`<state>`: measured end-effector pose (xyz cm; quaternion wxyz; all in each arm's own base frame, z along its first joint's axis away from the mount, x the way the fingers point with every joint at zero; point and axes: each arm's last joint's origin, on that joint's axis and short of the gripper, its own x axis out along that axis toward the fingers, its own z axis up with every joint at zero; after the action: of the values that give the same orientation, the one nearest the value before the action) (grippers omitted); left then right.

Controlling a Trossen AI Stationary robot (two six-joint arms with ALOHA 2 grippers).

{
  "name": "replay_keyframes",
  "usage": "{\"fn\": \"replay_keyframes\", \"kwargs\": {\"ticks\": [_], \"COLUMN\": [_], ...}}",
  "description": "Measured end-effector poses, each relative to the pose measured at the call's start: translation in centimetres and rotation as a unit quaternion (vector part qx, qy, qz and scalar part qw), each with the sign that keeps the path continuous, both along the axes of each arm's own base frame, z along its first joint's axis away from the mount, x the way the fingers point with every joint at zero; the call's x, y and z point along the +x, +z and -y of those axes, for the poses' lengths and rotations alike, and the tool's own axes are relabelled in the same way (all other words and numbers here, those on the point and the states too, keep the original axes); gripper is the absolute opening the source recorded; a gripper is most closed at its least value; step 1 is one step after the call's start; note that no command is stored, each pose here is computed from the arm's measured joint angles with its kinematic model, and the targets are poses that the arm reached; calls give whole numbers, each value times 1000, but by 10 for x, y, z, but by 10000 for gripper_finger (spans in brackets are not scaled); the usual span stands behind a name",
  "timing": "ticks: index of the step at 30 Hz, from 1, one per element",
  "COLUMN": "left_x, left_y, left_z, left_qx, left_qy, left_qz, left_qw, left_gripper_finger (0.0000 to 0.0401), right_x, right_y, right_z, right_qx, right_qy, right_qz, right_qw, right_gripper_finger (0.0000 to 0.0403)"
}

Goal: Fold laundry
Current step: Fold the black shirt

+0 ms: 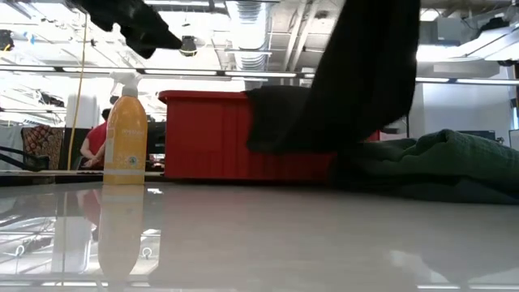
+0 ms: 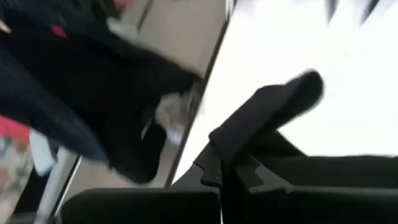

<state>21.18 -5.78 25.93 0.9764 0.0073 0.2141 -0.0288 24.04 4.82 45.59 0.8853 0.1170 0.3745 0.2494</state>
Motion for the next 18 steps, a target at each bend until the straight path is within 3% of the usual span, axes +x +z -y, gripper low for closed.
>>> {"fn": "replay_keyframes", "kwargs": {"ticks": [5, 11, 14, 18], "left_x": [7, 24, 40, 74], "left_y": [-11, -33, -48, -69], "left_z": [33, 78, 103, 133], "left_qx": [-38, -84, -67, -5], "left_qy": [-34, -102, -124, -143], "left_qz": [69, 182, 218, 236], "left_qw": [996, 974, 966, 961], "left_gripper_finger": [171, 171, 171, 171], "right_x": [38, 66, 81, 101], "right_y": [-67, -130, -151, -174], "right_z": [-54, -121, -152, -177], "right_qx": [-12, -54, -70, -76], "right_qy": [51, 95, 101, 118], "right_qz": [-59, -67, -26, 27], "right_qw": [997, 992, 992, 990], "right_gripper_finger": [20, 20, 20, 20]}}
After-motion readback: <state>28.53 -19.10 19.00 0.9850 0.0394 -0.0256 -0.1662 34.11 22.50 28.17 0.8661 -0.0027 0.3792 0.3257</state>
